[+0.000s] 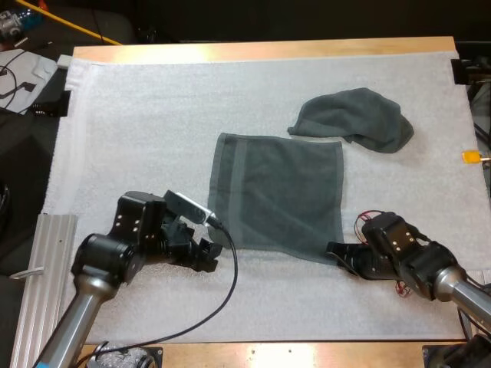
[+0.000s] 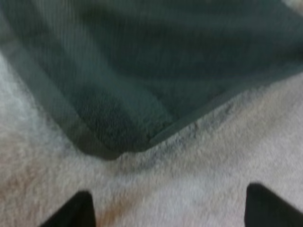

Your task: Pick towel from pile, fold and stack

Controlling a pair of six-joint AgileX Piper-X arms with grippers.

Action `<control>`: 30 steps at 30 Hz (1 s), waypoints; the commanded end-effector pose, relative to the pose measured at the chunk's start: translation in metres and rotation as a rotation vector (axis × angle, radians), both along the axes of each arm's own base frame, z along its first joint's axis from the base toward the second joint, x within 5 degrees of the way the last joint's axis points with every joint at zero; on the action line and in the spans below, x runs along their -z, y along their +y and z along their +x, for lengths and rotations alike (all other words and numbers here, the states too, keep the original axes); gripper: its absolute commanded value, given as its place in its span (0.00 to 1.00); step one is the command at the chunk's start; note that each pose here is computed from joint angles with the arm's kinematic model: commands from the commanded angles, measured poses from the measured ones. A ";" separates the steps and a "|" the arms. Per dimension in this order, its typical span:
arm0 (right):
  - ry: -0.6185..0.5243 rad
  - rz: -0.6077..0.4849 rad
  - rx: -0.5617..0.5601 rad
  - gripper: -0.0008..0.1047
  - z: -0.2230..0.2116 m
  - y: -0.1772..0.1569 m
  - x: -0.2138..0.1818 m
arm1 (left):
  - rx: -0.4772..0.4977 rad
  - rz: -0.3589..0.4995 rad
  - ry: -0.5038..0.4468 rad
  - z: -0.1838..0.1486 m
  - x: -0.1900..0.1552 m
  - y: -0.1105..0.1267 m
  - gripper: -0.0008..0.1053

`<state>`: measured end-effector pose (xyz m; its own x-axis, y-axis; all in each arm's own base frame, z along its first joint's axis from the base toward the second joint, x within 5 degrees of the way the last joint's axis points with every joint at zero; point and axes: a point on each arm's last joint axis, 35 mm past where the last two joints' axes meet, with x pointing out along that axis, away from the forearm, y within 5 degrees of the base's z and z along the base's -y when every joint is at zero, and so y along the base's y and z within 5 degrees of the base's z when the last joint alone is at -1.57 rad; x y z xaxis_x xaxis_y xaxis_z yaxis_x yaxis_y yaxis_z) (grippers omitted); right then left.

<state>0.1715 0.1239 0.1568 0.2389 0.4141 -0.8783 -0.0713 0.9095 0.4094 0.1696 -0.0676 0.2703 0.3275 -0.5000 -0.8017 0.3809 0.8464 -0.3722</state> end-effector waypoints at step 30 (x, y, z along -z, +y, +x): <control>0.009 -0.035 -0.012 0.01 -0.003 -0.002 0.000 | 0.031 0.205 0.205 0.068 0.118 -0.043 0.51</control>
<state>0.1703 0.1223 0.1559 0.2371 0.3893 -0.8900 -0.0673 0.9206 0.3848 0.2350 -0.1090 0.1551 0.1240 -0.3363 -0.9336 0.3475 0.8960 -0.2766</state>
